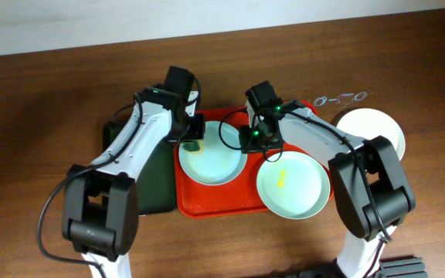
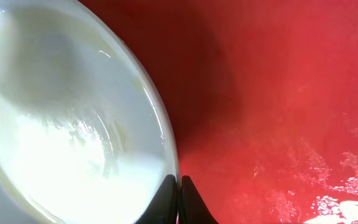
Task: Clean dirty plates on tray and stack at the side
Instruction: 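Scrub the pale blue plate with the sponge while right gripper holds it, then return the sponge to the black tray with left gripper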
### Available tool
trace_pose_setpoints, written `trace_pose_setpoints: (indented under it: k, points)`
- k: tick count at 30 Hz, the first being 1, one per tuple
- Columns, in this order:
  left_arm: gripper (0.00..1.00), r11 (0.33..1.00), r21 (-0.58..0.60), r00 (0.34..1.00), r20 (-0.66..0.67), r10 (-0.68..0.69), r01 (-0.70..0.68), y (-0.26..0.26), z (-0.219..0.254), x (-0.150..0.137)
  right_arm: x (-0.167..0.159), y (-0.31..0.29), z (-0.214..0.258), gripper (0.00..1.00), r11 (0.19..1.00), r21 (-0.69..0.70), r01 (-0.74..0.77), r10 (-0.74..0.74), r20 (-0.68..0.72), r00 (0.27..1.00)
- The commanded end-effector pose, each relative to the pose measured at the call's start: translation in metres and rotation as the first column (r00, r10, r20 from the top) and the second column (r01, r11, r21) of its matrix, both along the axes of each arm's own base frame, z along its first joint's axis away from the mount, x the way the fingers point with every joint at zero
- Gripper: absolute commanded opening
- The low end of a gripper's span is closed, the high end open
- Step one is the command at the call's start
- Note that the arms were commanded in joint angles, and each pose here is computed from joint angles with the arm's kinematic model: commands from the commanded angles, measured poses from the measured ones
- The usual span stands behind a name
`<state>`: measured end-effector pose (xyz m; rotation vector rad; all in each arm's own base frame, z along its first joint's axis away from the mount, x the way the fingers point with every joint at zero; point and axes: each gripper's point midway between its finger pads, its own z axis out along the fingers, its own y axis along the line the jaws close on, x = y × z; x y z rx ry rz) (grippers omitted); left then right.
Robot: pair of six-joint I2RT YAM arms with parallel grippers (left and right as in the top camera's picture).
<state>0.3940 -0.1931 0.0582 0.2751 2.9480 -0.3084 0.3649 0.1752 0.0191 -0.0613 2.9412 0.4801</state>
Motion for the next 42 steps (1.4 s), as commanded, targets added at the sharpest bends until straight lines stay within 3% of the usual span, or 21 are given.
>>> trace_pose_setpoints:
  k: [1,4,7,12,15,20,25,33,34,35,36,39,42]
  points:
    - [0.01,0.995,0.099,0.997,-0.072,-0.014,0.021,-0.002,-0.051,-0.020,0.000,0.004,0.000,0.04,1.000,0.004,-0.015,0.015,0.002,1.000]
    - [0.00,0.995,0.041,0.980,-0.182,-0.083,0.092,-0.032,-0.078,-0.048,0.000,0.004,0.000,0.04,1.000,0.004,-0.015,0.015,0.002,1.000]
    - [0.00,0.984,-0.066,0.960,-0.217,-0.174,0.164,-0.063,-0.067,-0.067,0.000,0.004,0.000,0.04,1.000,0.004,-0.015,0.015,0.002,1.000]
    - [0.00,0.984,-0.121,0.990,-0.046,-0.136,0.130,-0.058,0.027,-0.031,0.000,0.004,0.000,0.04,1.000,0.004,-0.015,0.015,0.002,1.000]
    - [0.00,1.000,-0.004,0.999,0.035,-0.020,0.020,0.000,0.063,-0.014,0.000,0.004,0.000,0.04,1.000,0.004,-0.015,0.015,0.001,1.000]
    - [0.01,0.958,0.254,0.989,-0.038,0.144,-0.130,0.097,0.054,-0.023,-0.001,0.003,-0.001,0.04,1.000,0.003,-0.015,0.015,-0.001,1.000]
    - [0.00,0.935,0.286,0.962,-0.109,0.250,-0.210,0.142,0.015,-0.038,-0.001,0.003,-0.001,0.04,1.000,0.003,-0.015,0.015,-0.001,1.000]
    - [0.02,0.921,0.288,0.945,-0.119,0.304,-0.260,0.175,-0.036,-0.051,0.000,0.003,-0.001,0.05,1.000,0.003,-0.014,0.014,0.000,1.000]
    - [0.03,0.921,0.287,0.945,-0.120,0.306,-0.262,0.177,-0.036,-0.051,0.000,0.003,-0.001,0.05,1.000,0.003,-0.014,0.014,0.000,1.000]
    - [0.12,0.923,0.281,0.944,-0.122,0.306,-0.263,0.176,-0.036,-0.051,0.000,0.004,0.000,0.08,1.000,0.004,-0.014,0.014,0.003,1.000]
    - [0.31,0.923,0.280,0.944,-0.121,0.306,-0.263,0.176,-0.035,-0.050,0.000,0.003,0.000,0.14,1.000,0.004,-0.014,0.014,0.002,1.000]
    - [0.46,0.935,0.234,0.949,-0.102,0.298,-0.268,0.169,-0.015,-0.039,0.000,0.003,-0.001,0.27,1.000,0.003,-0.014,0.014,0.002,1.000]
    - [0.63,0.937,0.168,0.952,0.037,0.303,-0.305,0.166,0.051,-0.013,0.001,0.002,-0.002,0.40,1.000,-0.007,-0.012,0.012,0.003,1.000]
